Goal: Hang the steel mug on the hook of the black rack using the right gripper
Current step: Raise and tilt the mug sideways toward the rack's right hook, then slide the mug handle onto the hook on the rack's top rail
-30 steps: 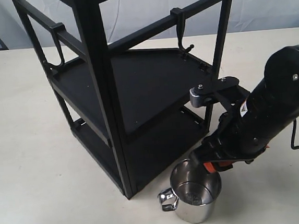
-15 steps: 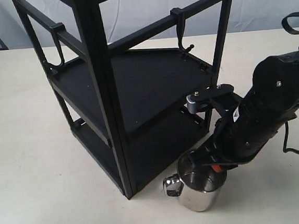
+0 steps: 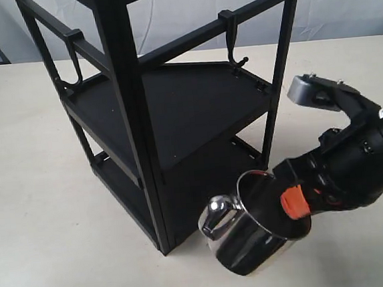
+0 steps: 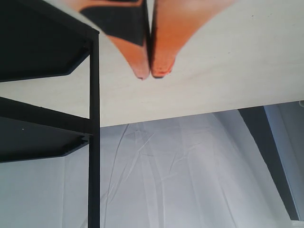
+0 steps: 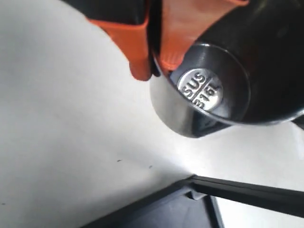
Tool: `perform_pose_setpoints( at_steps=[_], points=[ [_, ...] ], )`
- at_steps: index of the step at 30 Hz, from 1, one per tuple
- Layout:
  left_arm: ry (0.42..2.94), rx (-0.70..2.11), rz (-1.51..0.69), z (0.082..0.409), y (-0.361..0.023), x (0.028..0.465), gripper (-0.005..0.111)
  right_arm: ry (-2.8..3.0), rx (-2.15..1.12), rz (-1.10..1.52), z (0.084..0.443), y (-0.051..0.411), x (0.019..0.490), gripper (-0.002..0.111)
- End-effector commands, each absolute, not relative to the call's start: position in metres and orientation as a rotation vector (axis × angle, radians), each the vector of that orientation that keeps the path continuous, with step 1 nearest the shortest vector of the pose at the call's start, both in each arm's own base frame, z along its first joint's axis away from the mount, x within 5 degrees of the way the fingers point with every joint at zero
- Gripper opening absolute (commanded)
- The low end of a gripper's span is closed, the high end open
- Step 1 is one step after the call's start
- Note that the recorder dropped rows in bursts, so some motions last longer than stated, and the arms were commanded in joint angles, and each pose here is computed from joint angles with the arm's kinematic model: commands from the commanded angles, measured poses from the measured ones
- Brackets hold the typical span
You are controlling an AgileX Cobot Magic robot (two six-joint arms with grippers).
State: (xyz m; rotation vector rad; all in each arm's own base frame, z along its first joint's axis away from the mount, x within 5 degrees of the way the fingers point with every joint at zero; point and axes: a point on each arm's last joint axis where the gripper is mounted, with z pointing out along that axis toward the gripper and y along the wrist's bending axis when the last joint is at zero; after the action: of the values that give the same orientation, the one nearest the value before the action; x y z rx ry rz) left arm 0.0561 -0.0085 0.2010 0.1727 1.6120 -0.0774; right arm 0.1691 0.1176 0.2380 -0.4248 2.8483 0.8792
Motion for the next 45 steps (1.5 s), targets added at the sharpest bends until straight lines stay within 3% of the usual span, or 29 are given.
perform_pose_setpoints(
  at_steps=[1,11,23,38,45],
  points=[
    [1.602,0.174,-0.083,0.202,-0.009,0.056,0.002,2.754,-0.398,1.157,0.252,0.103,0.171,-0.001],
    [1.602,0.174,-0.083,0.202,-0.009,0.056,0.002,2.406,-0.093,1.429,0.274,0.062,0.199,-0.001],
    [1.602,0.174,-0.083,0.202,-0.009,0.056,0.002,2.436,0.113,1.572,0.242,0.057,0.229,-0.001],
    [1.602,0.174,-0.083,0.202,-0.009,0.056,0.002,2.441,0.083,1.576,0.227,0.056,0.238,-0.001],
    [1.602,0.174,-0.083,0.202,-0.009,0.056,0.002,2.448,0.148,1.451,0.222,0.051,0.245,-0.001]
  ],
)
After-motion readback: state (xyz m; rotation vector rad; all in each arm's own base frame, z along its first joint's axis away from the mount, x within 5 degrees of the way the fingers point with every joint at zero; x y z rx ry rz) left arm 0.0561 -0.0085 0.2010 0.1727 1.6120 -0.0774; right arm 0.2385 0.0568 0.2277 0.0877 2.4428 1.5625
